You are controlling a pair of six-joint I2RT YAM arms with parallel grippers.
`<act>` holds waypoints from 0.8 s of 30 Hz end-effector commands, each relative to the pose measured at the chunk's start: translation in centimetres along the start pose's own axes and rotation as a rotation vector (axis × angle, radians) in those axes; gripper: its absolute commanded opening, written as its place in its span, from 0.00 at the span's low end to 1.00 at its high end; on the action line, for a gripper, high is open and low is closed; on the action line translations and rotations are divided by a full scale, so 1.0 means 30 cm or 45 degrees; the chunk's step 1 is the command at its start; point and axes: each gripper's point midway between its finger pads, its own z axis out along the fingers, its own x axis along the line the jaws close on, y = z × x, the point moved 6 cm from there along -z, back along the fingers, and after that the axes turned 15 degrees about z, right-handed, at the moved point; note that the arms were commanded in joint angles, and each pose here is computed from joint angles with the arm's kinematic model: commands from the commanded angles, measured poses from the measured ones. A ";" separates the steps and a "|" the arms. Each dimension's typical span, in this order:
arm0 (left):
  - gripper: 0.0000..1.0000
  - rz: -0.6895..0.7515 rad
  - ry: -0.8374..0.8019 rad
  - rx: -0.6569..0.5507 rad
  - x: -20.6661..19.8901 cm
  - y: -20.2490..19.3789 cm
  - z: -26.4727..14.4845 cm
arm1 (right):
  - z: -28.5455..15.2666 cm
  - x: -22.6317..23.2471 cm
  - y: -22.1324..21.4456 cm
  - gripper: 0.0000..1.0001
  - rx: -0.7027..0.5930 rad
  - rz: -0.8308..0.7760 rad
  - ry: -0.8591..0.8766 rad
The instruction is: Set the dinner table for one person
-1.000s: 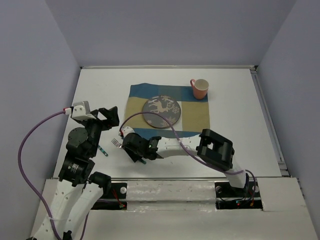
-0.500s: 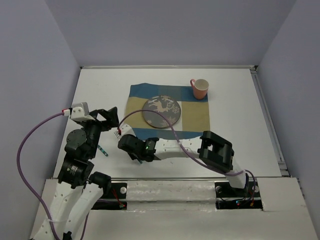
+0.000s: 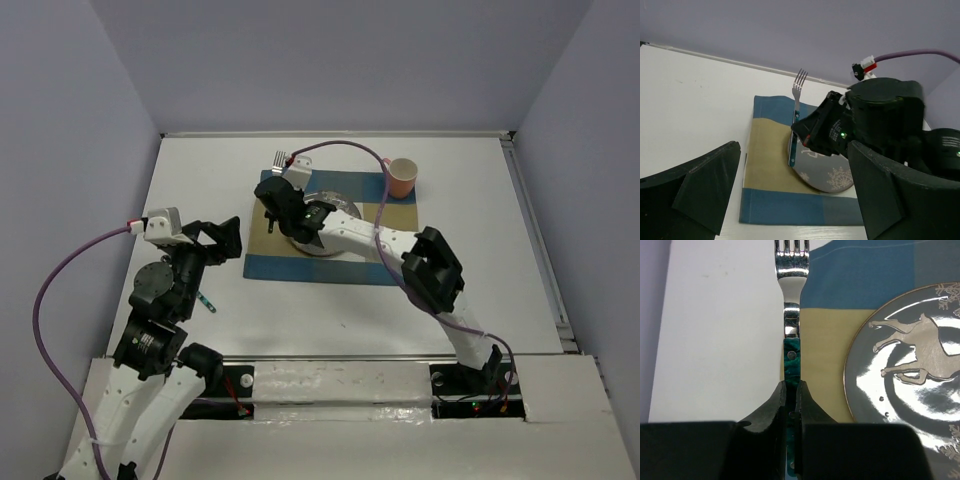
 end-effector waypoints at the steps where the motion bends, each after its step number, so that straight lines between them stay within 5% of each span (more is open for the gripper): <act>1: 0.99 -0.030 -0.009 -0.065 -0.009 0.042 -0.008 | 0.090 0.018 0.003 0.00 -0.085 0.230 -0.031; 24: 0.99 -0.030 -0.047 -0.066 -0.028 0.045 -0.015 | 0.293 -0.111 -0.234 0.00 0.134 0.073 -0.127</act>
